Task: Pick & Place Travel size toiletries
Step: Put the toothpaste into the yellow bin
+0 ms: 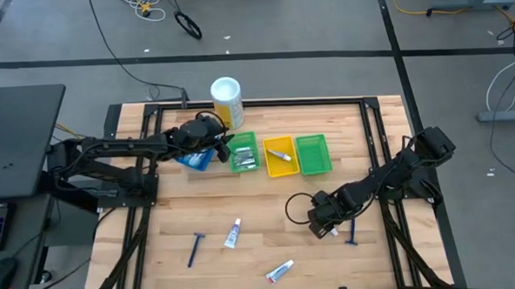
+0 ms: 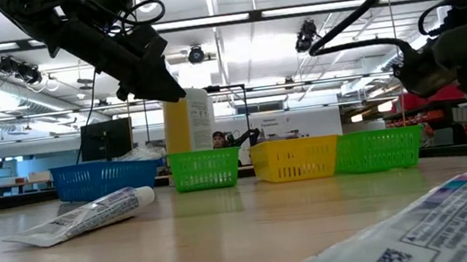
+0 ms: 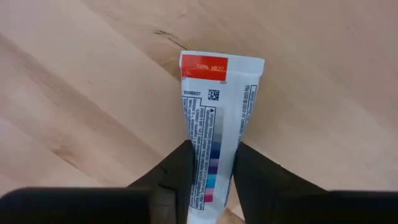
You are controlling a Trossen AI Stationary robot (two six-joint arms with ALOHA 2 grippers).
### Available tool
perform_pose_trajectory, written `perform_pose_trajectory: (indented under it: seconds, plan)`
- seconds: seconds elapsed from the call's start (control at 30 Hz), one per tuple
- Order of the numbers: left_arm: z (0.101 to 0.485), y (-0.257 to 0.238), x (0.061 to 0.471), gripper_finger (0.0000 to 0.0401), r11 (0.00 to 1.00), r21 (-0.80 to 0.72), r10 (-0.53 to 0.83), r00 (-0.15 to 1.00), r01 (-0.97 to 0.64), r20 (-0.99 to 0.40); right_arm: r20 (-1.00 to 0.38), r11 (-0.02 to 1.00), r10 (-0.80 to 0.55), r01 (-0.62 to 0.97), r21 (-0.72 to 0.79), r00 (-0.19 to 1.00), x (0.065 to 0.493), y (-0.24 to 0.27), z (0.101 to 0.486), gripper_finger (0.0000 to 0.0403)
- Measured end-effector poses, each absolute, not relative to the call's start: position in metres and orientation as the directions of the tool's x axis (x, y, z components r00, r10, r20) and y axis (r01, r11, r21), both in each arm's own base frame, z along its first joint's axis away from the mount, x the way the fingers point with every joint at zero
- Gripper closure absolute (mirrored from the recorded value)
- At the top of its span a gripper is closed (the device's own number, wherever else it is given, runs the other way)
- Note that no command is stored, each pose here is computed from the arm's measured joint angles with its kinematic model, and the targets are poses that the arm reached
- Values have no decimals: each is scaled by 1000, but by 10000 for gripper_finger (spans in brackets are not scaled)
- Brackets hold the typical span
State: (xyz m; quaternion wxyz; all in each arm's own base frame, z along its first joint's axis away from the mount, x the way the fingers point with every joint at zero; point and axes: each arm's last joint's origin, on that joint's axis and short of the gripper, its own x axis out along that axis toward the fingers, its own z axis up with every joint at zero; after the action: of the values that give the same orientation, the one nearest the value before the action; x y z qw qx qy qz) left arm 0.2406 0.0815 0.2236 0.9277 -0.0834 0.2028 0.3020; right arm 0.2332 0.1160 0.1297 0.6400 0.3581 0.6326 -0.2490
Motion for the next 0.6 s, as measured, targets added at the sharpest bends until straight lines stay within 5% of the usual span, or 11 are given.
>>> perform_pose_trajectory:
  seconds: [0.3,0.6]
  plan:
    - [224,82,241,248,808,-20,526,736,-589,-427,-956,648,46,720,249,290,248,111,148,295]
    - [224,82,241,248,810,-18,525,739,-586,-421,-754,858,-81,431,280,652,294,75,168,294]
